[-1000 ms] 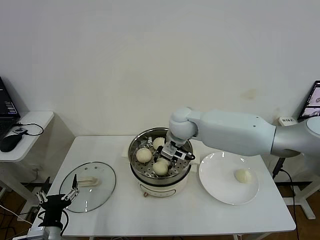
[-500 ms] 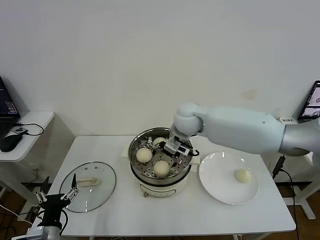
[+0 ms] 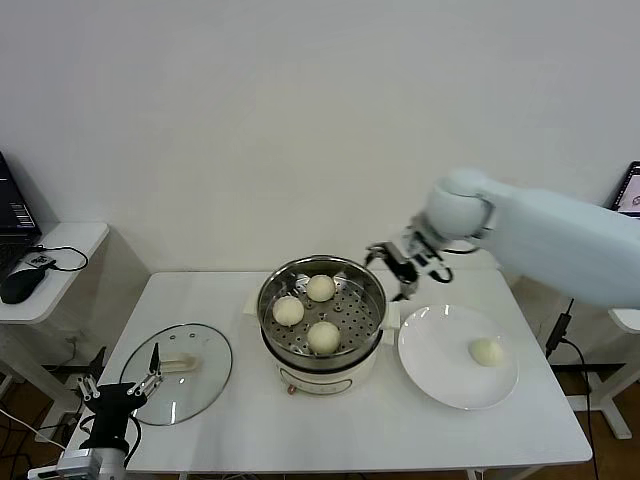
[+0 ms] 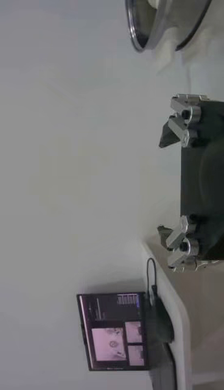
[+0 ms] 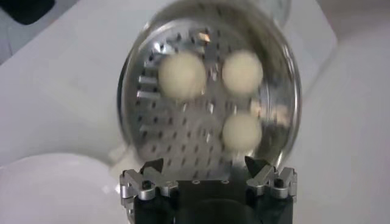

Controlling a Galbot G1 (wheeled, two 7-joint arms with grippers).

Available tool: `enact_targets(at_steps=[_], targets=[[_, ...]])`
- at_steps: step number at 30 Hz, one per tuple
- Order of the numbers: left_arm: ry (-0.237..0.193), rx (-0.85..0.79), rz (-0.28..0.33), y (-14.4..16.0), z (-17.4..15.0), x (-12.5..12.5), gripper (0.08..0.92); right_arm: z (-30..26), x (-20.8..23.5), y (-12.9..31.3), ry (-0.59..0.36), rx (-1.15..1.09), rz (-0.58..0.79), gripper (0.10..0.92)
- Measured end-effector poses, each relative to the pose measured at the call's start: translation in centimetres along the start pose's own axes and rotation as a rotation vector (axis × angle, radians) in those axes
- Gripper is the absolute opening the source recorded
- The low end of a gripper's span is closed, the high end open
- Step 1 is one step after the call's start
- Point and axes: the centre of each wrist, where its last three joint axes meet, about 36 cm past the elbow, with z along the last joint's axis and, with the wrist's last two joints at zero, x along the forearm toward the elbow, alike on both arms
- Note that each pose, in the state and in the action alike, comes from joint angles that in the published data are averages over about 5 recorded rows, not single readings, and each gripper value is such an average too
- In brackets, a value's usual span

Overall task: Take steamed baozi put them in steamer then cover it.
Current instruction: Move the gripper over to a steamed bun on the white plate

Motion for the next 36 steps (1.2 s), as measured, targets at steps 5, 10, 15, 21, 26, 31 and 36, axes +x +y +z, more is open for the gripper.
enact_targets(at_steps=[5,10,15,21,26,31,36], targets=[[0.004,0.000,0.010,-0.3,0.1,0.1,0.823,4.0,0.4,3.8,0.053,-0.113,-0.005,0.823],[0.009,-0.006,0.014,-0.3,0.2,0.1,0.823,7.4,-0.5,7.6,0.100,-0.199,-0.023,0.822],[0.016,-0.016,0.010,0.0,0.3,0.2,0.823,10.1,-2.4,10.8,0.134,-0.262,-0.057,0.823],[0.026,-0.022,0.010,0.0,0.5,0.4,0.823,12.7,-4.6,13.5,0.168,-0.319,-0.085,0.823],[0.028,-0.030,0.008,0.3,0.3,0.4,0.823,14.2,-6.5,15.0,0.190,-0.355,-0.101,0.823],[0.030,-0.034,0.006,0.4,0.2,0.5,0.823,15.2,-8.5,16.0,0.201,-0.379,-0.113,0.823],[0.030,-0.034,0.004,0.5,0.2,0.5,0.823,15.5,-10.5,16.3,0.203,-0.396,-0.119,0.823]])
